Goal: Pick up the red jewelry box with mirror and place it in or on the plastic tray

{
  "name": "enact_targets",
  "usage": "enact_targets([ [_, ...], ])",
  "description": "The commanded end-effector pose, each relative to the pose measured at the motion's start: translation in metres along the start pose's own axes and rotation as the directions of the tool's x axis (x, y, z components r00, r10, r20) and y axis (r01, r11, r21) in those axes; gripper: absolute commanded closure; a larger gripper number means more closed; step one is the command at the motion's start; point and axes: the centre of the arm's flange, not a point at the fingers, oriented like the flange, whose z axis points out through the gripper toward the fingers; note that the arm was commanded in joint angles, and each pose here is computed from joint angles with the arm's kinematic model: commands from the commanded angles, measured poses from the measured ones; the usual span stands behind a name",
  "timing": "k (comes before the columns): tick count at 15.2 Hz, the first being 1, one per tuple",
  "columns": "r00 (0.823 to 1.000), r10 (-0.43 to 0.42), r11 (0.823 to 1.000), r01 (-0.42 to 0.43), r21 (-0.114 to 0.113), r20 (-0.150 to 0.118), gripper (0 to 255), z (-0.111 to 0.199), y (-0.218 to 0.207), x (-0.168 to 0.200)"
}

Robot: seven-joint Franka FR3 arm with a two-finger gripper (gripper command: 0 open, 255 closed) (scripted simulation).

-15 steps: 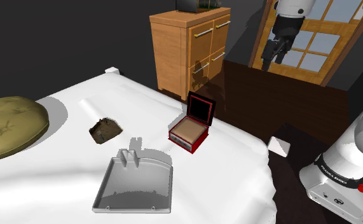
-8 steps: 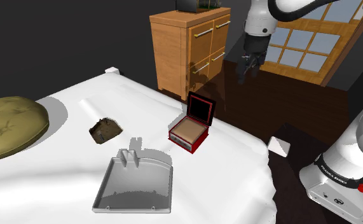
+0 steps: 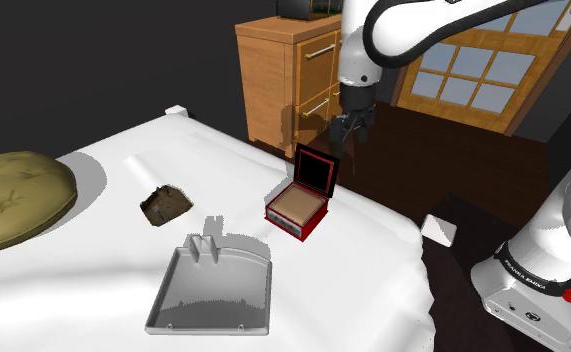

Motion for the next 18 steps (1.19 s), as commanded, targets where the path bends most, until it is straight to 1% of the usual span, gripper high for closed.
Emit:
enact_targets([
  [1,1.0,-0.013,1.0,0.012,0.006,0.016,0,0.012,-0.02,0.013],
  [2,1.0,-0.019,1.0,0.018,0.009,0.024,0,0.019,-0.03,0.02],
  [3,0.999,-0.02,1.0,0.02,0.009,0.025,0,0.021,-0.032,0.022],
  [10,0.999,-0.02,1.0,0.02,0.009,0.025,0,0.061,-0.033,0.021],
  [18,0.999,-0.02,1.0,0.02,0.009,0.026,0,0.061,-0.033,0.021],
])
